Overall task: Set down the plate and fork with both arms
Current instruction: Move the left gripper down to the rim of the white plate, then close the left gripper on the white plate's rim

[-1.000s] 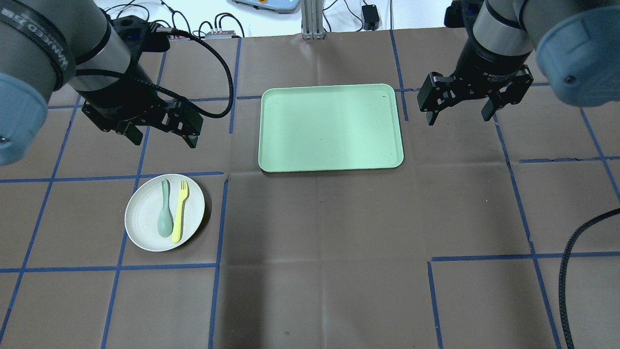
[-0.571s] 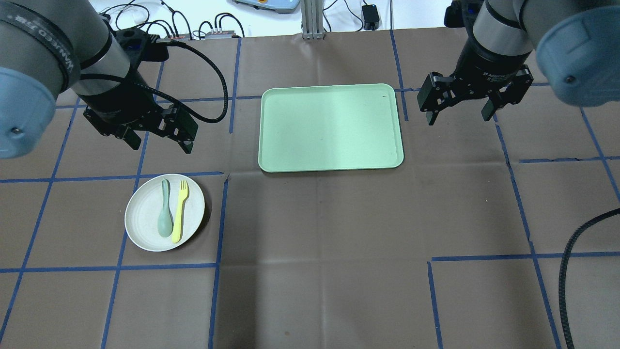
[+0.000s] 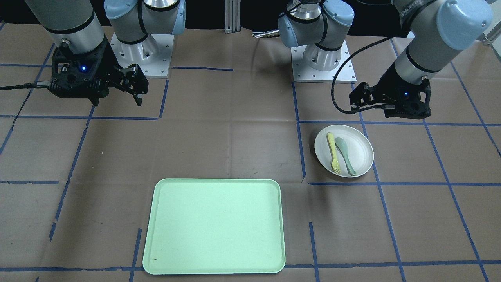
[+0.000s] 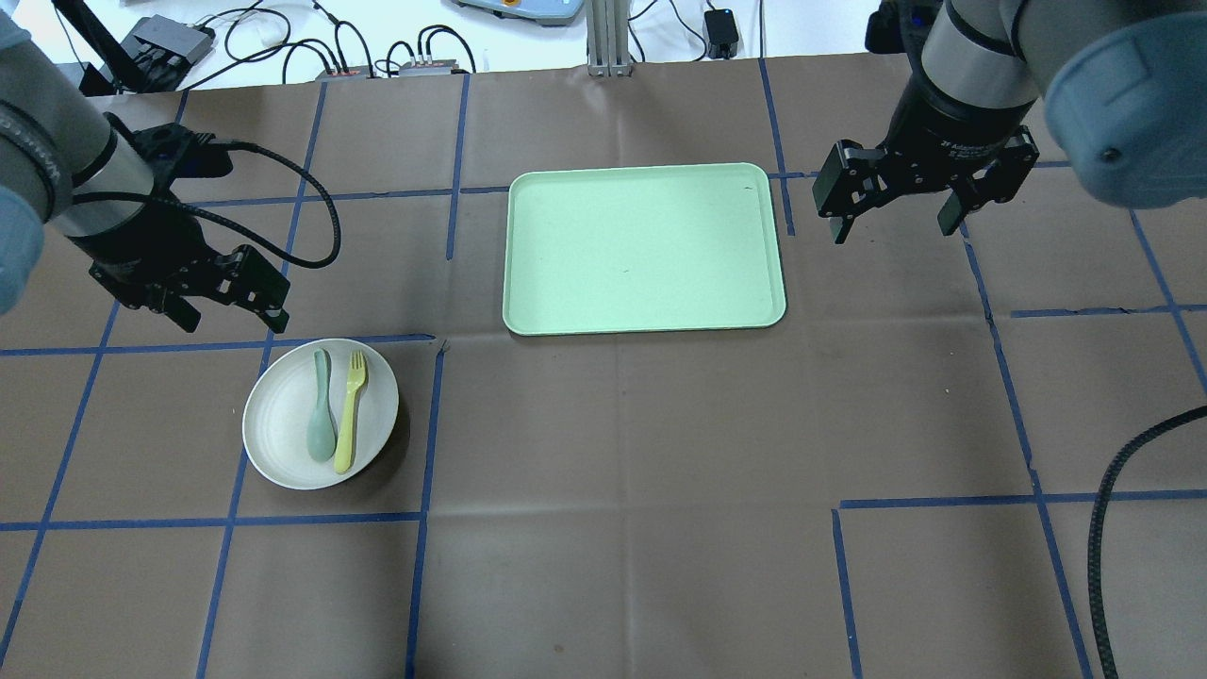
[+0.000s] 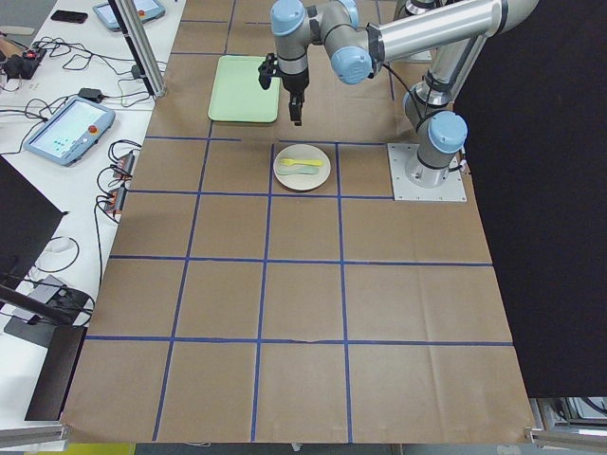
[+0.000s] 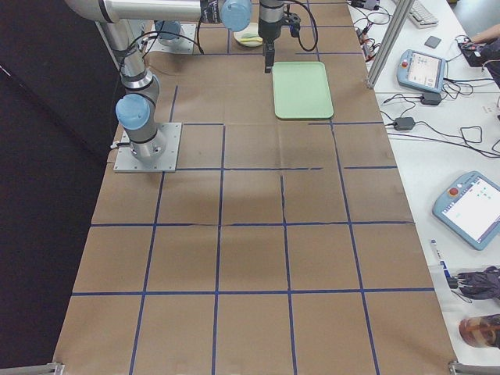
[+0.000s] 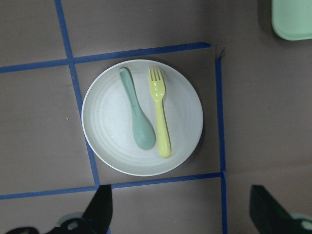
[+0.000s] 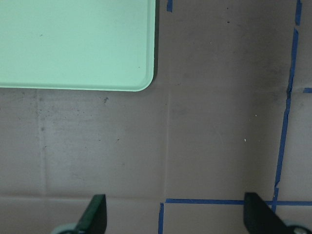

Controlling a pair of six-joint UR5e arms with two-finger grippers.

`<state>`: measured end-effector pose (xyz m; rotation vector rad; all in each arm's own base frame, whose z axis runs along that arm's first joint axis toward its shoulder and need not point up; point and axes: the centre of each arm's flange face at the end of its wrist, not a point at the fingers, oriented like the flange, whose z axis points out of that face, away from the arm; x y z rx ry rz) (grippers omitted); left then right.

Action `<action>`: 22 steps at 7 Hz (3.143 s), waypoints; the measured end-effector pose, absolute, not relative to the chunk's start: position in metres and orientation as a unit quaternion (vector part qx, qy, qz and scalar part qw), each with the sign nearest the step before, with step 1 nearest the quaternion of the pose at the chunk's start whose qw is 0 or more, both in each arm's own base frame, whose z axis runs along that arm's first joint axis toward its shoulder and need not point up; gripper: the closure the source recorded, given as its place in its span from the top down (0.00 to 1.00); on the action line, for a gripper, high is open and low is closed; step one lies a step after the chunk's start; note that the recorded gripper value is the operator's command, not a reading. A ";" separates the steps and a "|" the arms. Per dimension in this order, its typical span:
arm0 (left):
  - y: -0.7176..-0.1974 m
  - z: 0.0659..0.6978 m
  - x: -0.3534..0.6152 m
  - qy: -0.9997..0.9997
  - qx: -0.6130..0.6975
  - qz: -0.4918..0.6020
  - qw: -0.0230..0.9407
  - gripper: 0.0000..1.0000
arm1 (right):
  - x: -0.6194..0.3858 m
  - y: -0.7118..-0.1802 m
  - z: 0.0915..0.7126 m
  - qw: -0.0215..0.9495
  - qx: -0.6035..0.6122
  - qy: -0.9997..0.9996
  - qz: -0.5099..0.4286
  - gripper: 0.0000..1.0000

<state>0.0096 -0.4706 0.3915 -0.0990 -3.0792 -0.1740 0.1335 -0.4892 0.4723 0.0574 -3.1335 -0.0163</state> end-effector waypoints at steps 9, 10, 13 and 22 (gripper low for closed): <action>-0.474 0.201 0.158 -0.977 0.014 -0.035 0.210 0.93 | 0.134 -0.489 0.473 0.003 0.019 -1.000 -0.004 1.00; -0.474 0.190 0.163 -0.976 0.012 -0.037 0.216 0.91 | 0.134 -0.489 0.473 0.003 0.019 -1.000 -0.004 1.00; -0.473 0.176 0.172 -0.975 0.011 -0.041 0.218 0.49 | 0.134 -0.489 0.473 0.003 0.019 -1.000 -0.004 1.00; -0.467 0.172 0.171 -0.978 0.027 -0.085 0.187 0.46 | 0.134 -0.489 0.473 0.003 0.019 -1.000 -0.004 1.00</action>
